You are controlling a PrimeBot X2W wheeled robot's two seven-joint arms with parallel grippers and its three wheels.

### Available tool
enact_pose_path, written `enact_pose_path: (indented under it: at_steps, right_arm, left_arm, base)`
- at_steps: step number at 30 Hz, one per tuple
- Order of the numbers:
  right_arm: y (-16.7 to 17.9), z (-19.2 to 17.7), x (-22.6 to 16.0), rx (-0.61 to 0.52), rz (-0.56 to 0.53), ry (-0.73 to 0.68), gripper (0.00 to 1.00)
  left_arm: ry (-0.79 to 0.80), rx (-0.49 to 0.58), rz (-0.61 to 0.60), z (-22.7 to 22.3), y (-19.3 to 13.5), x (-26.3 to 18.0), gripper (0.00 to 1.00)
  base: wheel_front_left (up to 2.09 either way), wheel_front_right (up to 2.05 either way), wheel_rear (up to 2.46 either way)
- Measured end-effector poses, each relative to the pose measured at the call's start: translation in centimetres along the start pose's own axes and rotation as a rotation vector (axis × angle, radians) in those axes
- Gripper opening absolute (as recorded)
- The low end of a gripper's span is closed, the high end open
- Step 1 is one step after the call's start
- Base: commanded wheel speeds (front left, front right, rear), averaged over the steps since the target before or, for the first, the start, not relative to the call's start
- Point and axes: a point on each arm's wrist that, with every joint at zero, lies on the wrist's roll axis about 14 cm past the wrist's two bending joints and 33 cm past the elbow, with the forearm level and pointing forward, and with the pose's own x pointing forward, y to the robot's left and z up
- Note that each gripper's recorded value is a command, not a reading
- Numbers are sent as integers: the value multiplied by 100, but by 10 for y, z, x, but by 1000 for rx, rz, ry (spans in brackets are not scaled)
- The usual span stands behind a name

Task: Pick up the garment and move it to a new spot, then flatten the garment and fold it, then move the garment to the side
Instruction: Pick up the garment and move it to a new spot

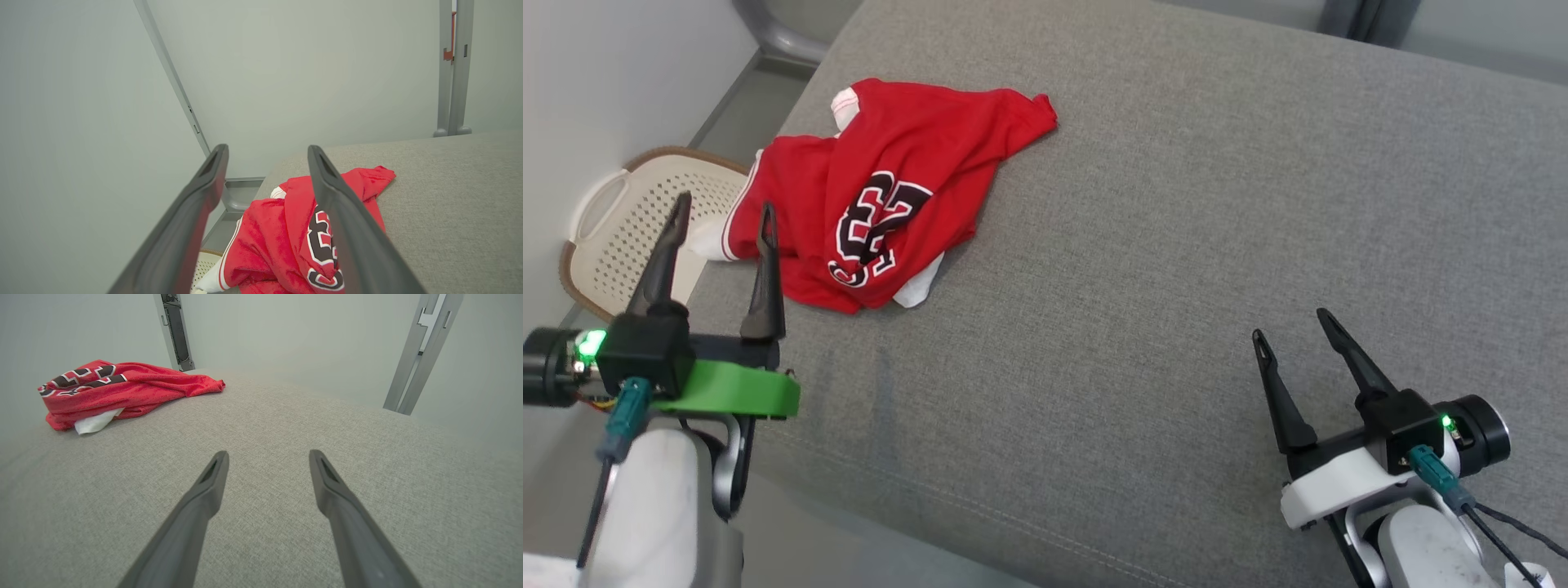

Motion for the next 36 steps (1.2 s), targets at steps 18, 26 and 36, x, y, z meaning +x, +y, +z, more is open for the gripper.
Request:
enact_pose_path:
  at_steps: [18, 26, 36]
  right_arm:
    - [-69, -65, 8, 0, -100, 83, 100]
    - [-82, -72, 8, 6, -132, 80, 100]
    - [-79, -61, 7, 12, -144, 67, 100]
  left_arm:
    - [530, -222, -228, -123, -53, 99, 100]
    - [743, -264, -267, -180, -76, 71, 100]
    - [611, -197, -277, -167, -66, 73, 0]
  base:
    - [0, 0, 0]
    - [0, 0, 0]
    - [0, 0, 0]
